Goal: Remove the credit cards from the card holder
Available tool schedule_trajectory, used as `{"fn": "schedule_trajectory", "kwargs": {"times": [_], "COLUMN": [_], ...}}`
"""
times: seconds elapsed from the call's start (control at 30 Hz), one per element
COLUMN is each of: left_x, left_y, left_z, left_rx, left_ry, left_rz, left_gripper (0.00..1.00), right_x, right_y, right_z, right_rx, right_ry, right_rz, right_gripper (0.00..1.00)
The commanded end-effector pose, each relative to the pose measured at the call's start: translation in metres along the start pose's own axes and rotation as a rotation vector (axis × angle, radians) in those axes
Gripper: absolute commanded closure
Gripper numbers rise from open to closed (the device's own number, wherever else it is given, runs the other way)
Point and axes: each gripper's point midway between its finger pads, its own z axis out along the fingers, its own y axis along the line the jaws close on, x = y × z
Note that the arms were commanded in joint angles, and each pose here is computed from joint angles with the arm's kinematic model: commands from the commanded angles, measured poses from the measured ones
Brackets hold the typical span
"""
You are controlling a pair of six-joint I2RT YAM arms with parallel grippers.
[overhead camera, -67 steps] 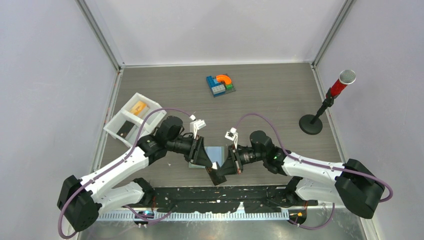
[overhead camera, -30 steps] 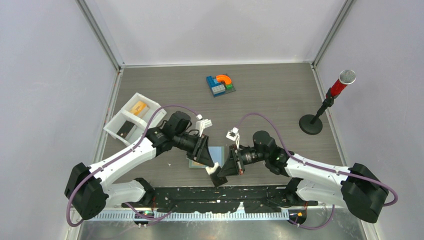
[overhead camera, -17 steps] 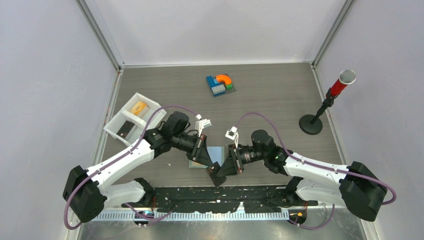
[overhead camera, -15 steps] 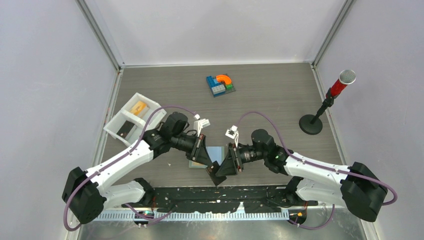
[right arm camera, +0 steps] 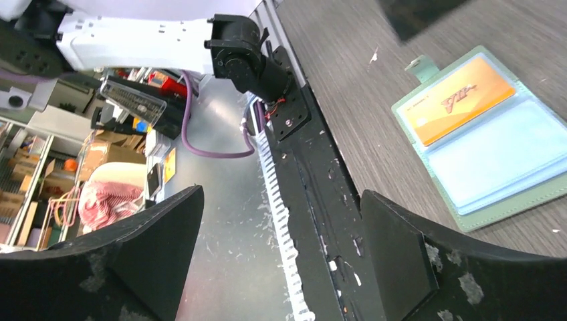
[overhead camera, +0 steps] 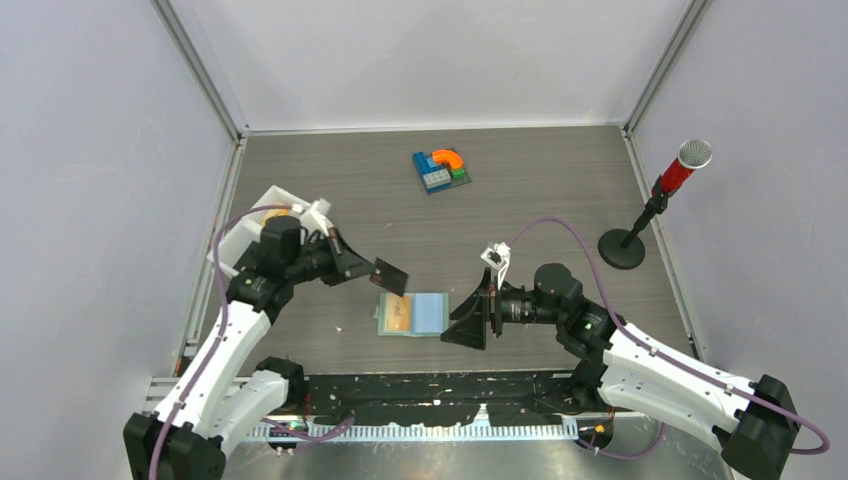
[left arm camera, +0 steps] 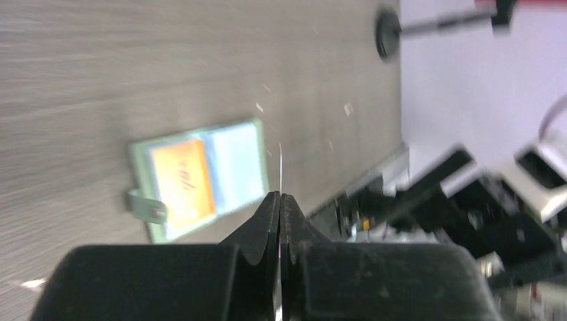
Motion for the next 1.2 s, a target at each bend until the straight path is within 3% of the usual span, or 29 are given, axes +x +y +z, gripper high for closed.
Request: {"fn": "schedule_trajectory", "kwargs": {"times": [0.0, 0.2, 0.33, 0.5, 0.83, 1.0, 1.17], "left_x": [-0.045, -0.089, -0.101, -0.113, -0.11, -0.123, -0.137], "left_y": [0.056, 0.114, 0.149, 0.158, 0.196, 0.208, 0.216], "left_z": [-0.023, -0.08, -0.127, -0.178, -0.217, -0.224, -0.216], "left_rx": [-0.224, -0.468, -0.643, -0.729, -0.921, -0.891, -0.857], "left_ry": [-0.249, -0.549, -0.834, -1.139, -1.223, -1.293, -1.29], "left_rz": [-0.164, -0.34, -0.414, -0.424, -0.544, -0.558, -0.556], "left_gripper": [1.0, 1.0, 1.0, 1.0, 1.0, 1.0, 1.0], "right_x": [-0.015, -0.014, -0.013, -0.015, -0.02, -0.021, -0.019], "right_y": [-0.004, -0.006, -0.007, -0.008, -0.015, -0.018, -0.02], "right_z": [-0.004, 0.001, 0.007, 0.011, 0.02, 0.025, 0.028], "right_rx": [0.058, 0.06, 0.041, 0.042, 0.052, 0.047, 0.044], "right_ry": [-0.065, -0.043, -0.024, -0.019, -0.003, 0.014, 0.021], "right_rz": [-0.028, -0.015, -0.006, -0.032, -0.066, -0.073, -0.061], "right_gripper": [0.05, 0.05, 0.05, 0.05, 0.05, 0.05, 0.05]}}
